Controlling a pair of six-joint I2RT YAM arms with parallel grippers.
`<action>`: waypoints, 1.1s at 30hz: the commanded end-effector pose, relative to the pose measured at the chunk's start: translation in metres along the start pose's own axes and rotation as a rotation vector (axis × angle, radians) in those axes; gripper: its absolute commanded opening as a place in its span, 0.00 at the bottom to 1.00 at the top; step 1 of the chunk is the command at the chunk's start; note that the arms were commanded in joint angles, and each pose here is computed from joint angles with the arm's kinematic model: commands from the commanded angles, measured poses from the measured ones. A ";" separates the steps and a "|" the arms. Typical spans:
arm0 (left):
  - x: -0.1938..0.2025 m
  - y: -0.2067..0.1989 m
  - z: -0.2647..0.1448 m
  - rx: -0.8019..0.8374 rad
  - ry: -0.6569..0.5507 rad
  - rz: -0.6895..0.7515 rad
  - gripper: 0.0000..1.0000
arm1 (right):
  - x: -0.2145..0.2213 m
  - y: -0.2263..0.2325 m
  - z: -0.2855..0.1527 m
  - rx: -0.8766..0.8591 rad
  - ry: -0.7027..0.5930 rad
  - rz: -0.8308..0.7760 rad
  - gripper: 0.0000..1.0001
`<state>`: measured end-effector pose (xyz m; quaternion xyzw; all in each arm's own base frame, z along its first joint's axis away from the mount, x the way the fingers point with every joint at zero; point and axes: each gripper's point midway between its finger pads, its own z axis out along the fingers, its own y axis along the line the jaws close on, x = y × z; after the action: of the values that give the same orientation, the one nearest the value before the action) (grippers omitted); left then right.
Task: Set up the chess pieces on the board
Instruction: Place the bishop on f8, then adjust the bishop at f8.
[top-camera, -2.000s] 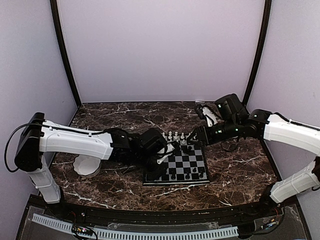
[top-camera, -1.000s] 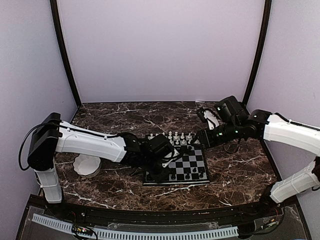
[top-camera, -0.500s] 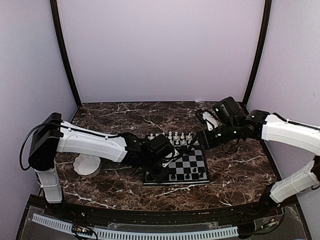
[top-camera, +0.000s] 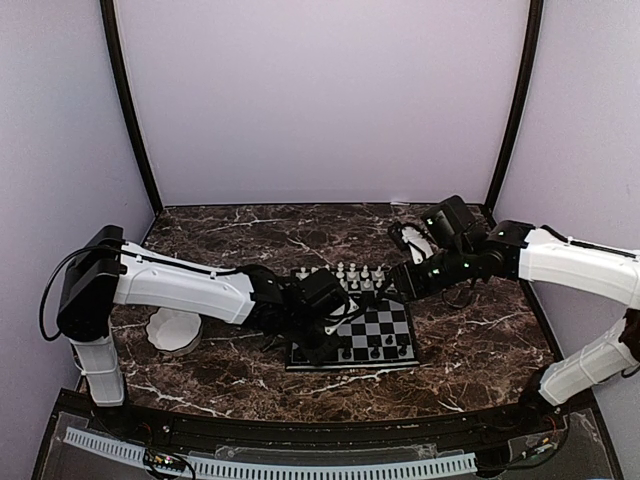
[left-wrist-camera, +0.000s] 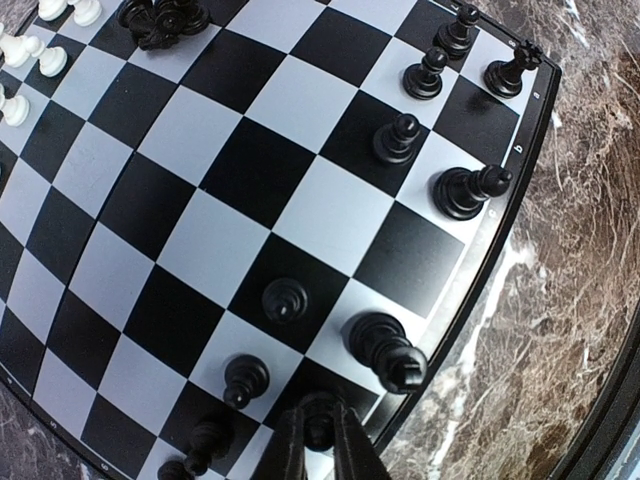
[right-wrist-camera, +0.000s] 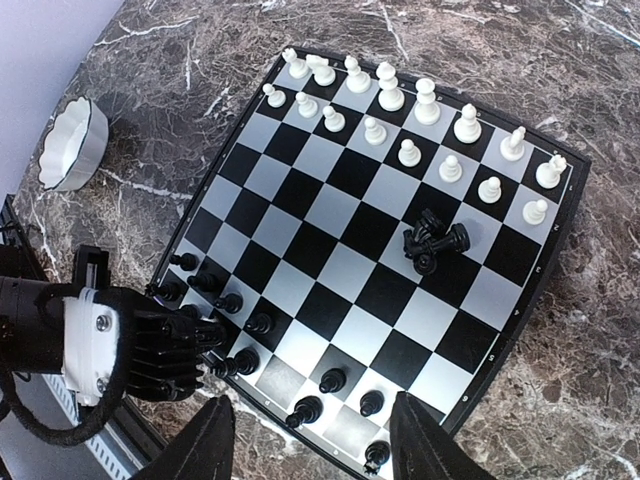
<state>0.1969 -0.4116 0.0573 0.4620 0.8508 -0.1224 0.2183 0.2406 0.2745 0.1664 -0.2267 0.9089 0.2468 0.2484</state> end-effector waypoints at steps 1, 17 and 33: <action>-0.007 -0.003 -0.009 0.002 0.004 0.023 0.13 | -0.017 0.000 -0.006 0.008 -0.049 -0.016 0.55; -0.010 -0.005 -0.019 0.015 0.012 0.043 0.19 | -0.024 -0.003 -0.002 0.005 -0.051 -0.022 0.55; -0.007 -0.007 -0.004 0.045 0.047 0.016 0.18 | -0.020 -0.006 0.002 0.002 -0.037 -0.014 0.55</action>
<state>0.1944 -0.4178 0.0645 0.4772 0.8456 -0.1270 0.2026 0.2537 0.2726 0.1621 -0.2264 0.9109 0.2364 0.2512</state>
